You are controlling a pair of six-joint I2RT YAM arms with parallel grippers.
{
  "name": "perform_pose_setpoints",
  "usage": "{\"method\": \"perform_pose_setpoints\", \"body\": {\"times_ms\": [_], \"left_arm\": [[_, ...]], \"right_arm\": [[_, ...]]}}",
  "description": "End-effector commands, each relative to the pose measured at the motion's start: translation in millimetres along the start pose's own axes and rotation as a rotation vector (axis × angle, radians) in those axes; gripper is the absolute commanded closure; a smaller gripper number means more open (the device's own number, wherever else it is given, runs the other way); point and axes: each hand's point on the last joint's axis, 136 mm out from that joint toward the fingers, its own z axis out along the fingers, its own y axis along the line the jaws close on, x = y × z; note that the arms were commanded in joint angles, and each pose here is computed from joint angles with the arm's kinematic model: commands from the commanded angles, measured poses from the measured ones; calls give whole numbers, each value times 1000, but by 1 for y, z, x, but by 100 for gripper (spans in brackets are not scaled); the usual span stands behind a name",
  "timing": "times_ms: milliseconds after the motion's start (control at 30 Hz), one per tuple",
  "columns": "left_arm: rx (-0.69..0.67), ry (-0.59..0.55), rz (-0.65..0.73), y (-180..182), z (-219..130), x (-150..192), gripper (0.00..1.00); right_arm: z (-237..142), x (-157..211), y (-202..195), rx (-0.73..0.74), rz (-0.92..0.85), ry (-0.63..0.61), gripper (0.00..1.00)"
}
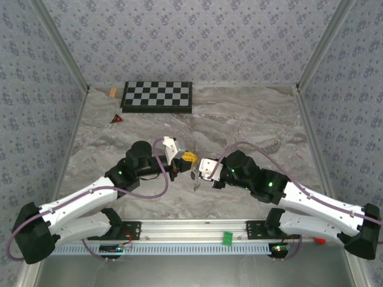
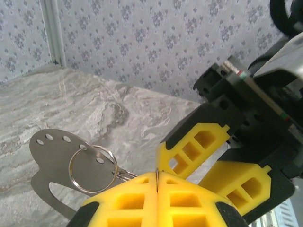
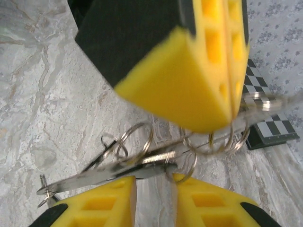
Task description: Put the keys on the keyring
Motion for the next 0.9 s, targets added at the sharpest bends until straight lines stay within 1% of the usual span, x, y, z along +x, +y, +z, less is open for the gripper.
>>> {"method": "perform_pose_setpoints", "body": {"times_ms": [0, 100, 200, 300, 400, 500, 667, 767, 867], "left_arm": [[25, -112, 27, -9, -7, -31, 100], [24, -130, 20, -8, -9, -34, 100], [19, -159, 9, -6, -11, -39, 100], [10, -187, -3, -1, -13, -44, 100], [3, -227, -23, 4, -16, -51, 100], [2, -264, -38, 8, -19, -58, 100], [7, -292, -64, 10, -20, -62, 100], [11, -302, -78, 11, -20, -63, 100], [21, -301, -93, 10, -19, -64, 100]], "right_arm": [[-14, -15, -9, 51, 90, -102, 74], [-22, -18, -10, 60, 203, -163, 72], [-31, -22, -20, 96, 328, -244, 67], [-35, -25, -25, 82, 442, -291, 64], [-37, -31, -30, 59, 530, -344, 64], [-41, -41, -34, 10, 589, -427, 63], [-48, -54, -50, -54, 664, -530, 62], [-49, -63, -55, -109, 693, -576, 62], [-45, -70, -54, -167, 695, -594, 62]]}}
